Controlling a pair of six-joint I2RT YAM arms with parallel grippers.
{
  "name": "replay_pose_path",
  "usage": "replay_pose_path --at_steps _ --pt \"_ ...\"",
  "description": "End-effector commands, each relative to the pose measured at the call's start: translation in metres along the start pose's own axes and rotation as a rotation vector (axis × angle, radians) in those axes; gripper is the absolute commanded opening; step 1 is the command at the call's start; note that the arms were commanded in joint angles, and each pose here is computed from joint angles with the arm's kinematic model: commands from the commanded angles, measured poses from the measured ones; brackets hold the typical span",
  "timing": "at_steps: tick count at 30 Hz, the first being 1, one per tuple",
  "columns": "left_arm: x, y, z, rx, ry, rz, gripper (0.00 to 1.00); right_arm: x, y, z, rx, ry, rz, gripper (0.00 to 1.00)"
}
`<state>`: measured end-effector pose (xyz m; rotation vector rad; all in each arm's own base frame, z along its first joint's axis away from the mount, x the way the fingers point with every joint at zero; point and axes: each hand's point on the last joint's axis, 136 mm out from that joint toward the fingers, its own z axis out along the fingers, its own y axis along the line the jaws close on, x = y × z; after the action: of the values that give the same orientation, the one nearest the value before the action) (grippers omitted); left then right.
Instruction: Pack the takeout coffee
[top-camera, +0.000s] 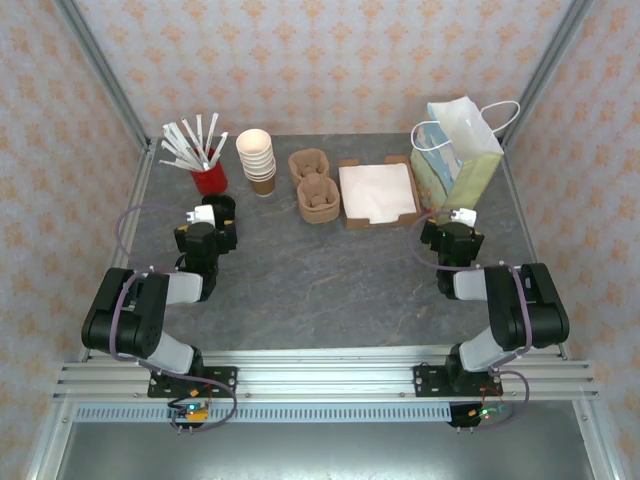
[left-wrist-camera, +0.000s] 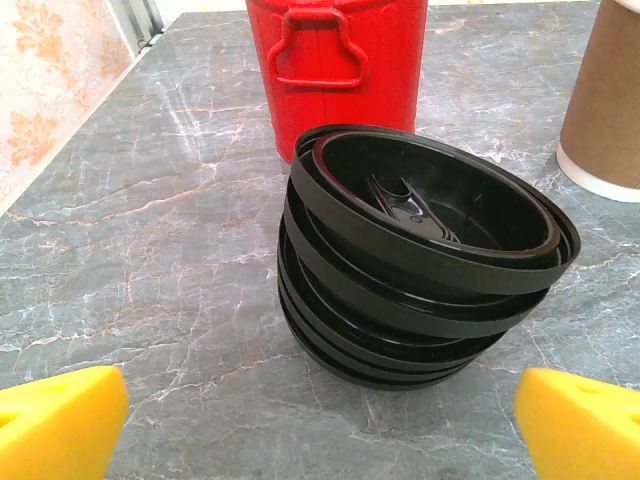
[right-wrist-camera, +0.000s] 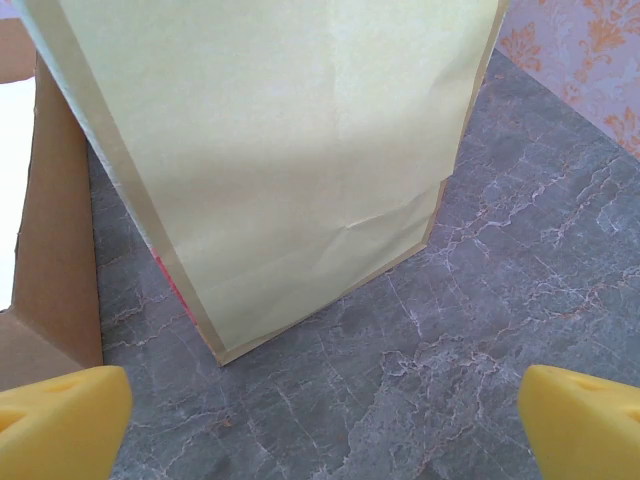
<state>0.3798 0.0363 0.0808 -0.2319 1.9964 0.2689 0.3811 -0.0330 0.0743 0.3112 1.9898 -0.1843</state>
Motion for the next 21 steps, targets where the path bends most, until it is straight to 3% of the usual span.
replay_pose_path --at_steps 1,21 --pt "-0.0185 0.0037 -0.0009 -0.029 -0.061 -0.031 1.00 -0.0194 0.0028 0.0012 -0.010 -0.056 0.034 0.99" --pt "-0.0196 0.0082 -0.0018 -0.053 -0.061 -0.043 1.00 -0.0190 0.0018 0.0002 -0.007 -0.059 0.034 0.99"
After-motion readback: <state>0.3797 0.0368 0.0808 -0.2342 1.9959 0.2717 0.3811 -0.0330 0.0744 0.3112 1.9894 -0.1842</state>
